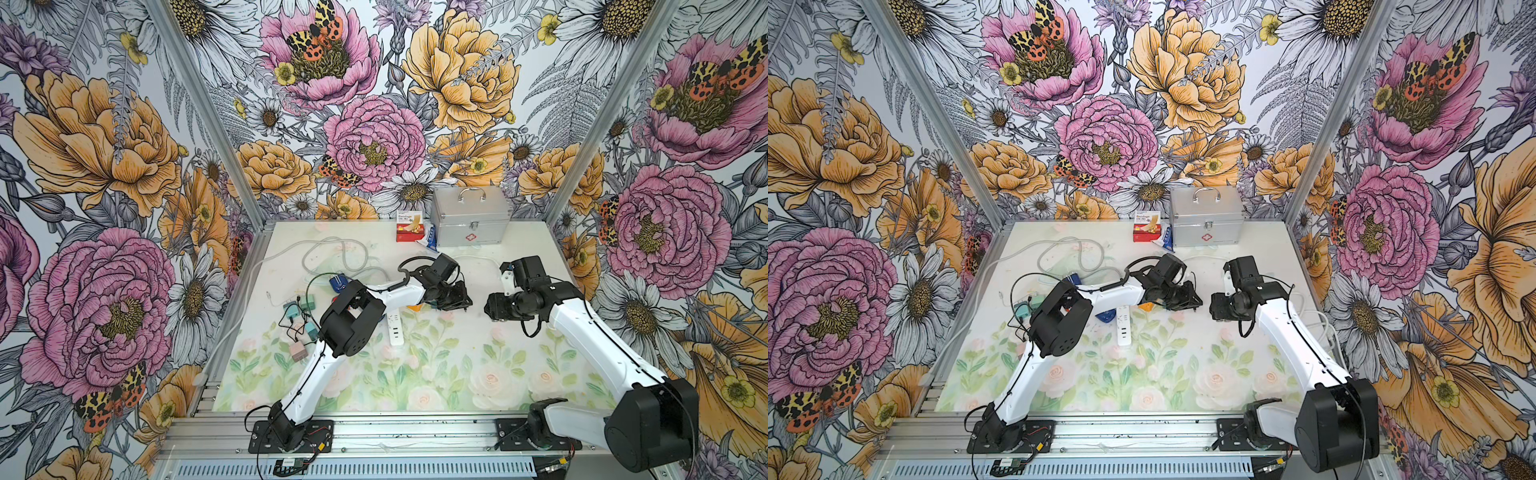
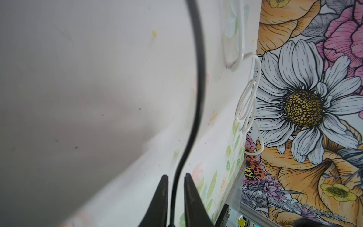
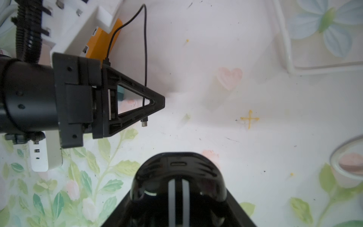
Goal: Unplug the electric shaver
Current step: Place the charging cable at the center of the board, then place the electric shaver at the center of the board.
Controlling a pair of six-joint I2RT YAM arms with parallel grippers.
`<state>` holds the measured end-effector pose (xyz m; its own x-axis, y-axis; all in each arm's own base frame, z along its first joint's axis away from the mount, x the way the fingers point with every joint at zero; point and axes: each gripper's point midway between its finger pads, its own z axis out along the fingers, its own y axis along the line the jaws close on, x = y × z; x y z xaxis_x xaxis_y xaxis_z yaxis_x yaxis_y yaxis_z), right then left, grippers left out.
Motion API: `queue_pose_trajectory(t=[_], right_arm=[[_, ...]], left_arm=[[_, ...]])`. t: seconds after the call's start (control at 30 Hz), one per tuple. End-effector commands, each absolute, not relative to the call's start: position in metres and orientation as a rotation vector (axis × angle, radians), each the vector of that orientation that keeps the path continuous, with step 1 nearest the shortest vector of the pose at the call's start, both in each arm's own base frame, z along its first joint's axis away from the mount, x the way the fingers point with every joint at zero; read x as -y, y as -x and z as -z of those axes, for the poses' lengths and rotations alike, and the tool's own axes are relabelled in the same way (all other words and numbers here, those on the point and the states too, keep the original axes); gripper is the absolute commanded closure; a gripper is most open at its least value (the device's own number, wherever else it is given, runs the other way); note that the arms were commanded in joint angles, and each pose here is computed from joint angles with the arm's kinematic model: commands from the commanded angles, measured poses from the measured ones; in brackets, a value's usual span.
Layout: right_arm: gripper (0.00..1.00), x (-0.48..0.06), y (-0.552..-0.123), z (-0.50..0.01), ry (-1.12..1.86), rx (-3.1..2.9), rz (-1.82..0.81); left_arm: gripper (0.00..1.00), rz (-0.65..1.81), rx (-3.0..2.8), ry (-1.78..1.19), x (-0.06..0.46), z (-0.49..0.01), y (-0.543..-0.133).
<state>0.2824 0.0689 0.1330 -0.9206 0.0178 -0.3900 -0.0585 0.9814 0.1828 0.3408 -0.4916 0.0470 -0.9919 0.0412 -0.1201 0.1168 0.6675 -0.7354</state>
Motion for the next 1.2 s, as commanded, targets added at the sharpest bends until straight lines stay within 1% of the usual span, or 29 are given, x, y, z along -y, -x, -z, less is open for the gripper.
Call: queue_pose_trajectory(t=[0.0, 0.03, 0.07, 0.13, 0.3, 0.43, 0.57, 0.83, 1.03, 1.17], right_arm=[[0.69, -0.066, -0.3, -0.152, 0.045, -2.668, -0.238], [0.69, -0.066, -0.302, -0.155, 0.044, -2.659, -0.243], [0.69, -0.067, -0.304, -0.158, 0.045, -2.654, -0.251], [0.69, -0.069, -0.31, -0.165, 0.049, -2.639, -0.264], [0.69, -0.079, -0.327, -0.18, 0.076, -2.611, -0.316], [0.69, -0.089, -0.346, -0.196, 0.108, -2.58, -0.356], [0.69, -0.11, -0.368, -0.21, 0.18, -2.554, -0.372], [0.69, -0.205, -0.412, -0.212, 0.451, -2.514, -0.356], [0.69, -0.285, -0.435, -0.199, 0.656, -2.46, -0.38], [0.69, -0.337, -0.44, -0.18, 0.801, -2.419, -0.379]], left_arm=[[0.51, 1.171, -2.767, -0.198, 0.49, -0.051, -0.338], [0.45, 1.155, -2.759, -0.215, 0.489, -0.055, -0.337], [0.4, 1.139, -2.751, -0.229, 0.488, -0.06, -0.337], [0.35, 1.093, -2.735, -0.244, 0.483, -0.07, -0.339], [0.31, 0.987, -2.656, -0.222, 0.46, -0.11, -0.353], [0.3, 0.89, -2.587, -0.118, 0.419, -0.143, -0.375], [0.29, 0.786, -2.539, 0.007, 0.364, -0.161, -0.398], [0.28, 0.645, -2.432, 0.235, 0.244, -0.196, -0.433], [0.28, 0.543, -2.41, 0.394, 0.165, -0.192, -0.443], [0.28, 0.501, -2.398, 0.464, 0.13, -0.189, -0.443]])
